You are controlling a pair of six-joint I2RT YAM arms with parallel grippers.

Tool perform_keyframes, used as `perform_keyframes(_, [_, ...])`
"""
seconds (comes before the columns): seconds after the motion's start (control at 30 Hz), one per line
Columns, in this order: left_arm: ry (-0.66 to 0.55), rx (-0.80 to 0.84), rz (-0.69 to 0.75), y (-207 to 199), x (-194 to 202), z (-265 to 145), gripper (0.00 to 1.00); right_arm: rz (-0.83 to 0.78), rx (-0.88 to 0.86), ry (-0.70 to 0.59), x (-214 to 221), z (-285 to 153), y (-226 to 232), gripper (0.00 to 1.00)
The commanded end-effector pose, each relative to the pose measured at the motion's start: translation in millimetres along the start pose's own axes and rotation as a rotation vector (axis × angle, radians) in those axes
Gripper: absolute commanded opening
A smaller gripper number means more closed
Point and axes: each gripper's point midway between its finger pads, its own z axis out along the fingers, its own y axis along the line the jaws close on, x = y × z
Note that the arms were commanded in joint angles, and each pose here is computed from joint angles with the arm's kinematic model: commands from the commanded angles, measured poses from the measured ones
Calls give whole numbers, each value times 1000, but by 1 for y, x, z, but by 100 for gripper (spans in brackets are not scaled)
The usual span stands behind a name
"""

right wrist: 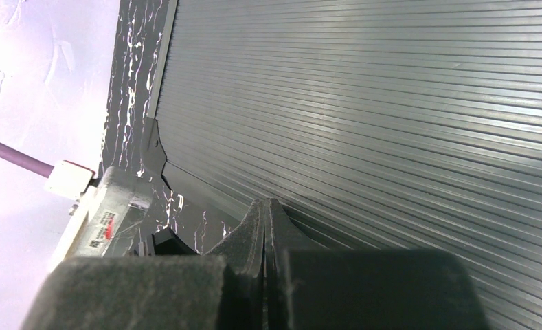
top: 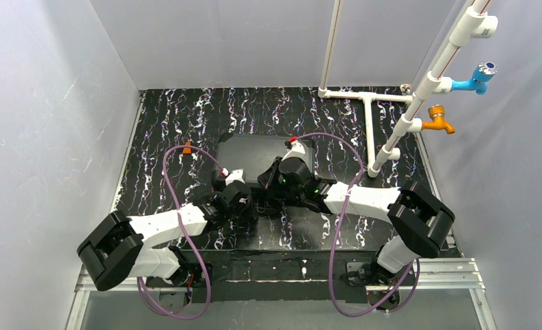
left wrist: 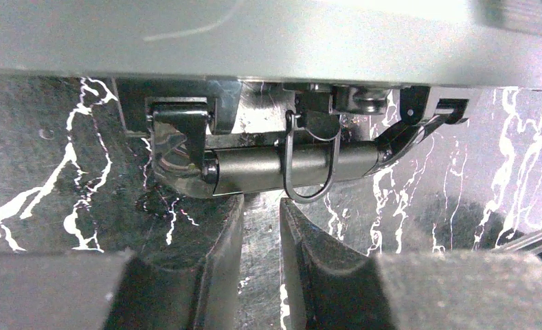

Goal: Pack up texas hold em set

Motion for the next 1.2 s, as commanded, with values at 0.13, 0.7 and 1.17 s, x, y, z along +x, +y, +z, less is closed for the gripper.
perform_keyframes(0.13, [-322,193,-75,-63,-95,-38,26,-375,891,757,152,-148,-260,1])
perform_keyframes(0.7, [-347,176,-11,-64,-102,-40,28,-374,889,757,152,-148,-259,1])
perform_keyframes(1.17, [-218,126,92,-32,-59,-35,20,-376,885,757,152,-147,-259,1])
